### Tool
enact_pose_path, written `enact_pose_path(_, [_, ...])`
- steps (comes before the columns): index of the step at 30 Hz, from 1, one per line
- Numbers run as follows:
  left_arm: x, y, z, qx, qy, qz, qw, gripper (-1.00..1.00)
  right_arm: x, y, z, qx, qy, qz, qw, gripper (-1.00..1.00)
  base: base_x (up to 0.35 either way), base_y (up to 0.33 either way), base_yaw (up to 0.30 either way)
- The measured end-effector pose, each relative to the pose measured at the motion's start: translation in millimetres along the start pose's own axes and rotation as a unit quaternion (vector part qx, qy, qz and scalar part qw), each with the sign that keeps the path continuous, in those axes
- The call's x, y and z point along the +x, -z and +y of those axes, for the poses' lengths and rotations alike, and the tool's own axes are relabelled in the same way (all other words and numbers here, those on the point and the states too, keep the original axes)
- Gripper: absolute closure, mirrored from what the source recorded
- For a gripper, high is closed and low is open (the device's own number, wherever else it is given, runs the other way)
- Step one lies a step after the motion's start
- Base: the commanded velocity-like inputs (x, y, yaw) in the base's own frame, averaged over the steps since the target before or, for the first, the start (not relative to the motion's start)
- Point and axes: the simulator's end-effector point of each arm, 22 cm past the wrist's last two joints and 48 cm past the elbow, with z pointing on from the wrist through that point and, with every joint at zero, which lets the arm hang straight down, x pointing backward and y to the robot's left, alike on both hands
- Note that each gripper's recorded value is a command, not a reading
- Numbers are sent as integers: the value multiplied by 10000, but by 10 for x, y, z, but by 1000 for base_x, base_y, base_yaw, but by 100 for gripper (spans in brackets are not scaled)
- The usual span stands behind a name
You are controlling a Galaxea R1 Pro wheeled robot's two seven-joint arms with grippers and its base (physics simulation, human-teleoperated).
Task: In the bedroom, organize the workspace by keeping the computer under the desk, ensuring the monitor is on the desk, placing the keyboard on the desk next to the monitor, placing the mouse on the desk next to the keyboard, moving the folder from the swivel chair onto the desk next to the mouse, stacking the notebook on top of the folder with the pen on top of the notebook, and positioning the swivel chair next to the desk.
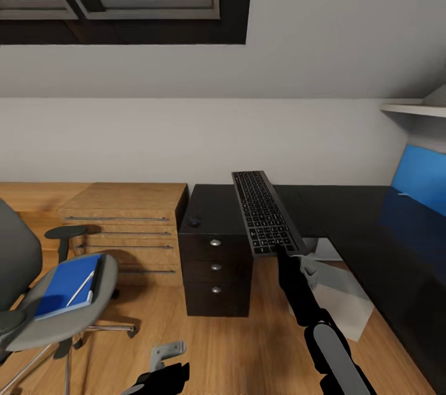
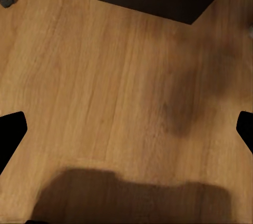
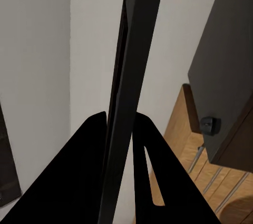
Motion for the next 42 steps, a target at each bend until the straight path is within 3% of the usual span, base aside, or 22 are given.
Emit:
enact_pose_path(17, [-144, 212, -44, -6, -10, 11, 10000, -100, -57, -32, 263, 3, -12, -11, 10000, 100, -292, -160, 0])
enact_pose_path(28, [-206, 336, -66, -14, -16, 40, 10000, -100, -92, -38, 273, 321, 0, -7, 9995, 100, -289, -191, 0])
enact_pose_path(42, [-299, 500, -99, -8, -18, 49, 10000, -100, -111, -48, 481, 286, -32, -12, 9996, 100, -288, -191, 0])
